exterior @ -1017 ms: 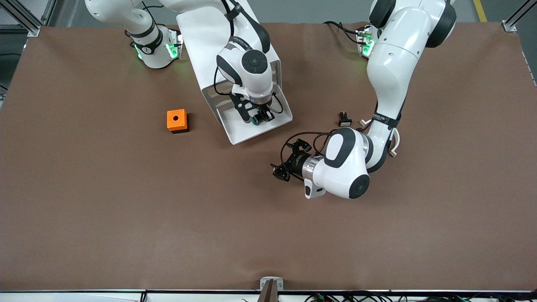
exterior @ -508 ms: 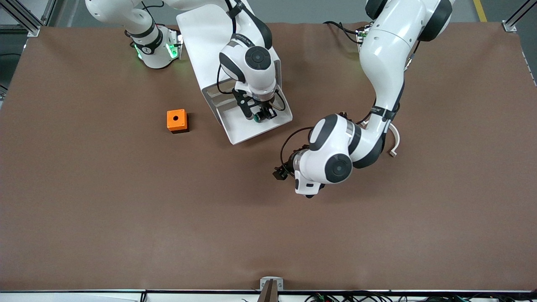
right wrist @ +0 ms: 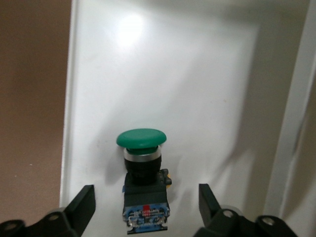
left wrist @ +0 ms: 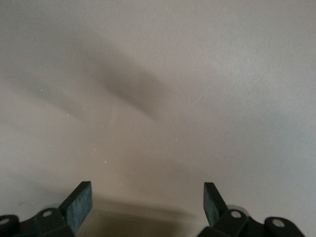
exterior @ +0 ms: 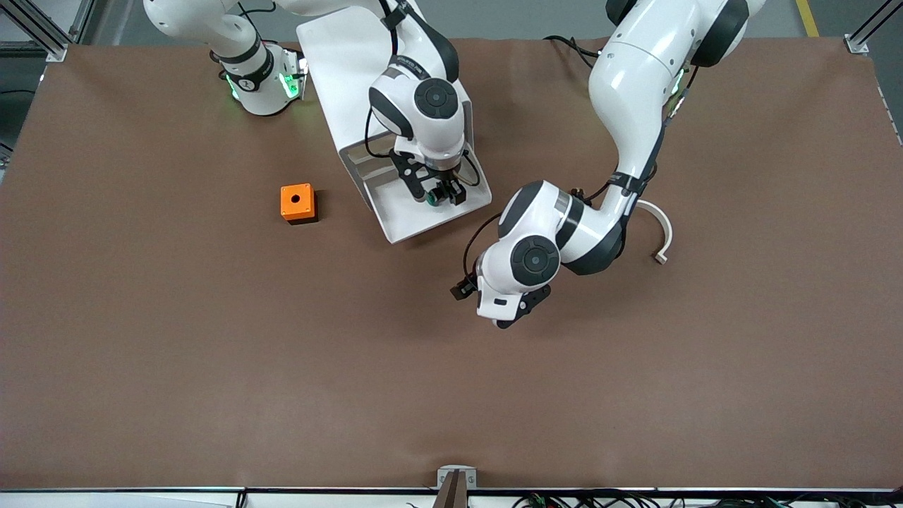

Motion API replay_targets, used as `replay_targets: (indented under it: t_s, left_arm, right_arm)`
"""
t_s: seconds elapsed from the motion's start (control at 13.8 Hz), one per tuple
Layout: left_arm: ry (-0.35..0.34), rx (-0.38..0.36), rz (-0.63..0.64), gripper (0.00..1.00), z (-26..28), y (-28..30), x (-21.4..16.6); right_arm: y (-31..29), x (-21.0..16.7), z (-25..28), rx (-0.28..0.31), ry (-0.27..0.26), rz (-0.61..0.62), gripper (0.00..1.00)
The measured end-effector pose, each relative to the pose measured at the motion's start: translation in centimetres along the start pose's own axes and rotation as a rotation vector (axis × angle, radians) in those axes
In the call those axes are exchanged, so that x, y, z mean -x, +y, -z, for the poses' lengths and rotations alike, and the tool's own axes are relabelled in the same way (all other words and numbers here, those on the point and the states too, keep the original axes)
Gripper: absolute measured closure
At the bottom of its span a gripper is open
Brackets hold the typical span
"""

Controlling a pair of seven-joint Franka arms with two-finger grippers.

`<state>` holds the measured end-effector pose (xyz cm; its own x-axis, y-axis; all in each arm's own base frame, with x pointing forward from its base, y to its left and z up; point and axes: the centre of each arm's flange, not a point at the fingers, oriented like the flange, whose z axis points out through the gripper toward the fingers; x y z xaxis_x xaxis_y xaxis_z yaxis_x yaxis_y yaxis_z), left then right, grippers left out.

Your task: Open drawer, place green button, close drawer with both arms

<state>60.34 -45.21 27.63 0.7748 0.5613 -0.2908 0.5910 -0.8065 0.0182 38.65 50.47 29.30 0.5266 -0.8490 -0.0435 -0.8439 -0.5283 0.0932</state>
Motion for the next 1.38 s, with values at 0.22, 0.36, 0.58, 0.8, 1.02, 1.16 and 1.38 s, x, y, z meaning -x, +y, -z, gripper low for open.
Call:
replay_targets:
  t_s: [0.22,0.36,0.58,0.8,1.02,1.16,1.38]
  left_arm:
    - [0.026,-0.014,-0.015,0.01,-0.2,0.0,0.1]
    - [0.029,-0.017,-0.021,0.0,-0.3,0.1,0.4]
    - [0.08,-0.021,-0.05,0.0,-0.6,0.5,1.4]
    - [0.107,-0.031,-0.056,0.0,-1.6,0.9,2.9]
    - [0.114,-0.043,-0.062,0.0,-2.8,1.5,5.5]
    - [0.112,-0.059,-0.082,0.0,-3.9,1.7,7.7]
    - [0.106,-0.104,-0.117,0.0,-6.6,1.6,11.2]
  right_arm:
    - [-2.5,-3.8,5.1,0.023,-0.003,0.085,0.0]
    - [-3.9,-8.0,8.2,0.03,-0.012,0.155,0.0]
    - [-4.9,-16.2,12.5,0.049,-0.032,0.315,0.0]
    - [-3.6,-25.8,16.6,0.046,-0.059,0.483,0.0]
    - [-0.2,-35.1,19.7,0.052,-0.091,0.648,0.0]
    - [2.3,-40.5,21.1,0.066,-0.087,0.738,0.0]
    - [5.6,-46.7,22.1,0.071,-0.095,0.841,0.0]
